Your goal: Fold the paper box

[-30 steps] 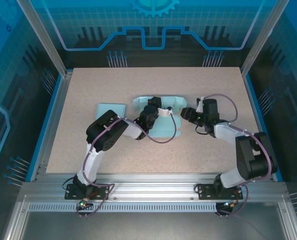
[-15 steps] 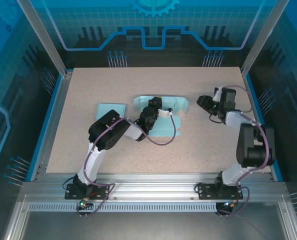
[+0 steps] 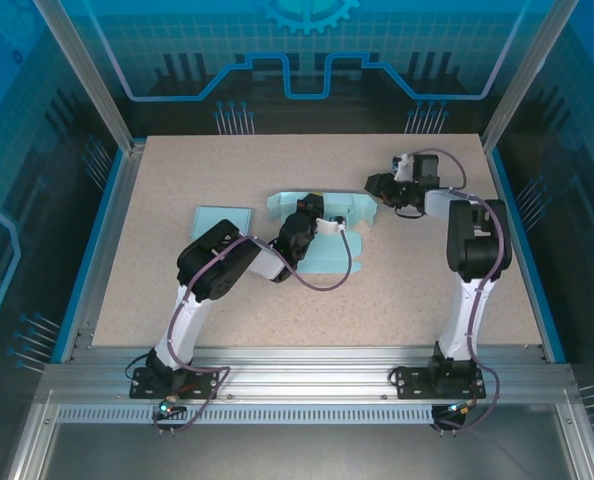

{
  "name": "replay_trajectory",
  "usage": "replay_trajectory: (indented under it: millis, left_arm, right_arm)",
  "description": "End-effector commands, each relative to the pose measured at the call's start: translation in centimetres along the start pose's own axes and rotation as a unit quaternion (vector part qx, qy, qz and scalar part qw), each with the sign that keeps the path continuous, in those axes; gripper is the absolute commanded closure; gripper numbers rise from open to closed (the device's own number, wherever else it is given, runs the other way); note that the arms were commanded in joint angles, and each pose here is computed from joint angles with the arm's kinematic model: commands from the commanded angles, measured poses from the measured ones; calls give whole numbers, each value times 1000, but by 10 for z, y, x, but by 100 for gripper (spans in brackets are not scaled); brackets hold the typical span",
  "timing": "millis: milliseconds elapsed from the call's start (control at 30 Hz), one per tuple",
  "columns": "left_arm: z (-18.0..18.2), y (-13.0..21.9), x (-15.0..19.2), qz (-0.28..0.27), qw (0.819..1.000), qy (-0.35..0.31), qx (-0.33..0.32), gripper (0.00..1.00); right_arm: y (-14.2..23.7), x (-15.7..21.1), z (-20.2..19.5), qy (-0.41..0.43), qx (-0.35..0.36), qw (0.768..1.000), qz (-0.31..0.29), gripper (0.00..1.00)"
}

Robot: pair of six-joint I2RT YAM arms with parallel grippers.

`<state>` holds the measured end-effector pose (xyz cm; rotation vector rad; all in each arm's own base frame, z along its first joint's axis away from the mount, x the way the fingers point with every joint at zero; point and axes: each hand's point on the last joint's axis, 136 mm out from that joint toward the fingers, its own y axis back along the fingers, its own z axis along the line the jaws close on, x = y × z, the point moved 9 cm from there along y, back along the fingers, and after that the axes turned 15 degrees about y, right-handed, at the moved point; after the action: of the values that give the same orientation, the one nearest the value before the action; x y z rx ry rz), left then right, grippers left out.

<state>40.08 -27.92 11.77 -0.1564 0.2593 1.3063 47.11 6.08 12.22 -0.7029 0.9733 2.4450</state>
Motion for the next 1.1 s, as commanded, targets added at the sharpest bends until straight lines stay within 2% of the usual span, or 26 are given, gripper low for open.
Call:
replay_trajectory:
  millis: [0,333,500,600,1067]
  left_arm:
    - [-15,2,4,-5,1000,-2,14,99]
    - [-20,0,6,-2,1000,-5,17,98]
    - [-21,0,8,0,1000,-8,18,98]
    - [-21,1,8,0,1000,-8,19,98]
    - [-23,2,7,-4,1000,-11,24,98]
  right_arm:
    - [-2,9,11,17,-27,999,25,57]
    - [16,52,22,27,-15,999,36,57]
    - [22,72,21,28,28,998,48,57]
    - [26,81,22,31,29,998,47,57]
    - [20,79,42,92,18,995,39,54]
